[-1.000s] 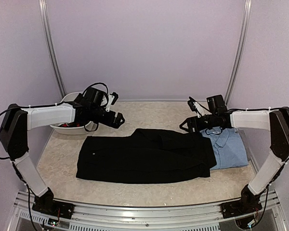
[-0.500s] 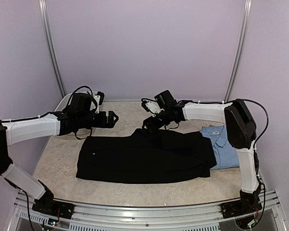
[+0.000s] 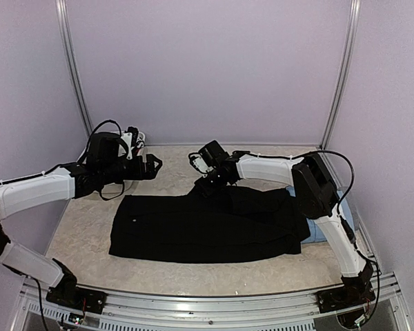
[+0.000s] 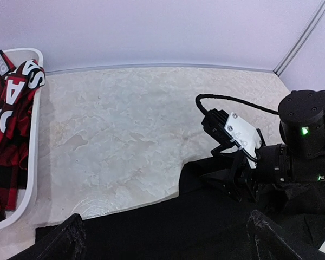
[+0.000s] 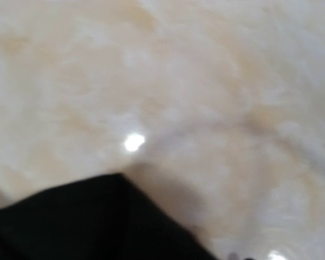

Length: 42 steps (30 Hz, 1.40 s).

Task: Fold and stack the long sleeve shirts
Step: Pick up the sleeve from the rectangle-folded shirt.

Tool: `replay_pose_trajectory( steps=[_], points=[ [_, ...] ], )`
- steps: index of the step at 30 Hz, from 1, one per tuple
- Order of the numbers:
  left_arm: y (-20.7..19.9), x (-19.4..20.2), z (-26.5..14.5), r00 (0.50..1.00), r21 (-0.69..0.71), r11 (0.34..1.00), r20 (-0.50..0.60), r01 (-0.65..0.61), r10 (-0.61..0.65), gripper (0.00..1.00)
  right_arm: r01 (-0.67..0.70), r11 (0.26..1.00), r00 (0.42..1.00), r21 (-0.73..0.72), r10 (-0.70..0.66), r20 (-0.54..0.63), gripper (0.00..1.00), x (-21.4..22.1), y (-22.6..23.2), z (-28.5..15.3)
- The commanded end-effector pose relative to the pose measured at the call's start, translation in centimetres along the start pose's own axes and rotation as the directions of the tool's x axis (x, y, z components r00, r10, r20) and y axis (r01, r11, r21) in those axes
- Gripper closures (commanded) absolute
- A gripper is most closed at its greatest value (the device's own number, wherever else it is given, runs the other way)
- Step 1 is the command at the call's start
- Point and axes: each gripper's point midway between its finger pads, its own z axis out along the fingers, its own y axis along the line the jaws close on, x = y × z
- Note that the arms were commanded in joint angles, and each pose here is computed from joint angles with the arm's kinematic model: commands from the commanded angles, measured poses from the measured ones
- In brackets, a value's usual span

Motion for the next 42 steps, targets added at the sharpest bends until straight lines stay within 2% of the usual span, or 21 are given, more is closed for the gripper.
replay_pose_trajectory(
  steps=[1,6,10,12,15,16,22,32,38,42],
  points=[
    [-0.4,0.4,0.5,1.0,0.018,1.0,-0.017,0.006,-0.006,0.01,0.004,0.995,0.999,0.102,-0.001,-0.037,0.43,0.7,-1.3,0.4],
    [-0.1,0.4,0.7,1.0,0.001,1.0,-0.016,0.013,-0.013,0.01,0.043,0.987,0.997,0.156,-0.031,-0.075,0.51,1.6,-2.2,1.1],
    [0.4,0.3,0.5,1.0,-0.027,0.999,-0.002,0.023,-0.024,0.01,0.072,0.98,0.993,0.188,-0.054,-0.101,0.63,2.3,-2.7,1.7],
    [0.9,0.1,0.2,0.999,-0.052,0.998,0.011,0.032,-0.032,0.01,0.082,0.976,0.993,0.202,-0.062,-0.105,0.74,2.2,-3.0,1.7],
    [2.1,-0.1,-0.4,0.998,-0.082,0.994,0.03,0.066,-0.064,0.01,0.083,0.971,0.994,0.226,-0.065,-0.088,0.98,1.5,-3.5,1.2],
    [2.5,-0.3,-0.5,0.995,-0.08,0.993,0.043,0.09,-0.086,0.01,0.08,0.969,0.995,0.234,-0.063,-0.079,1.0,1.2,-3.6,0.9],
    [3.8,-0.8,-2.3,0.963,0.086,0.967,0.104,0.24,-0.248,0.01,0.079,0.952,0.997,0.295,-0.082,-0.003,1.0,-1.7,-4.8,-1.7],
    [1.8,-1.8,-3.0,0.979,0.116,0.981,0.119,0.153,-0.167,0.01,-0.014,0.941,0.98,0.339,-0.055,0.191,1.0,-7.4,-6.3,-8.5],
    [-0.4,0.4,-0.3,0.994,0.107,0.99,0.047,0.089,-0.095,0.01,-0.06,0.919,0.964,0.39,-0.049,0.262,1.0,-8.5,-7.3,-11.6],
    [-1.6,2.3,1.5,0.996,0.136,0.987,-0.01,0.09,-0.089,0.01,-0.087,0.895,0.959,0.438,-0.044,0.28,1.0,-8.4,-8.3,-12.8]
  ],
)
